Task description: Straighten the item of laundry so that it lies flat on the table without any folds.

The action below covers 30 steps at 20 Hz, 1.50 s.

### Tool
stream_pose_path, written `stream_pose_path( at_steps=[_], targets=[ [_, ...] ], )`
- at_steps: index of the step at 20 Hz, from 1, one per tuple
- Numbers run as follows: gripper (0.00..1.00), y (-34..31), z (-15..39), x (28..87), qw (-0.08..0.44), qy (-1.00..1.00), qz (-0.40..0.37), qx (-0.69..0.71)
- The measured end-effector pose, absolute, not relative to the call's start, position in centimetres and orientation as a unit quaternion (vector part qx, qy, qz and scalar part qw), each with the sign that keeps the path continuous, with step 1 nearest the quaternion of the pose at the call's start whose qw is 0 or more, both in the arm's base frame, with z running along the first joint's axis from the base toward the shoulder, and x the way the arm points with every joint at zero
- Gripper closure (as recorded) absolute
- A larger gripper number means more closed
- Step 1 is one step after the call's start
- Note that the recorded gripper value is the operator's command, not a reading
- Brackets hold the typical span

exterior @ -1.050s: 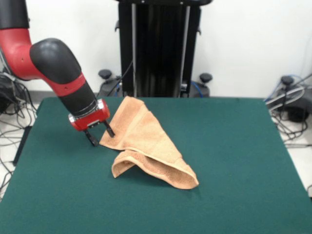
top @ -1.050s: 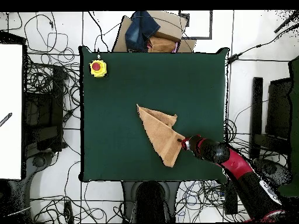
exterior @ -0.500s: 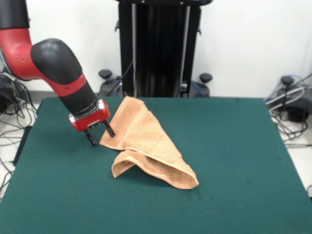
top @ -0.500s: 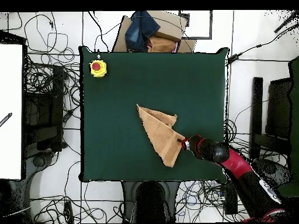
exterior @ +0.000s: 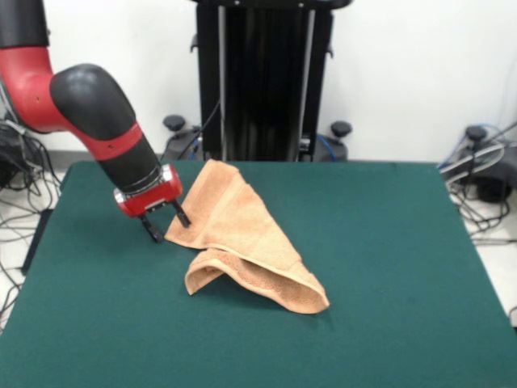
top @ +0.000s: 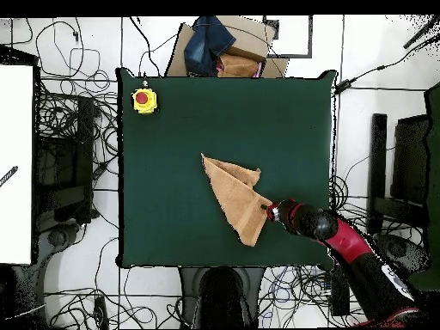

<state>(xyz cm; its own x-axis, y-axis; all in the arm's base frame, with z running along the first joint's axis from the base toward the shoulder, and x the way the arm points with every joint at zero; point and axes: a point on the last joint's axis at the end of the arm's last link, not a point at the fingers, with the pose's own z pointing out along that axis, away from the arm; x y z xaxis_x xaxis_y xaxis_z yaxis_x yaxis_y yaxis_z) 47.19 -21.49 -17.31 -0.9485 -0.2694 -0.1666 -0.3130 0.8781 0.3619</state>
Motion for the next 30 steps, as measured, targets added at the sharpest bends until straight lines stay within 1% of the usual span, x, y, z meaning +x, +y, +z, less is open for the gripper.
stream_pose_path(
  at_steps=[6, 18, 24, 30],
  targets=[
    [0.00, -21.4, -17.2, 47.1, 0.047, 0.968, 0.191, -0.154],
    [0.00, -23.2, -17.0, 43.9, 0.002, 0.973, 0.167, -0.161],
    [0.00, -23.3, -17.1, 43.8, 0.006, 0.974, 0.170, -0.153],
    [0.00, -23.7, -17.2, 43.2, 0.030, 0.975, 0.182, -0.128]
  ],
)
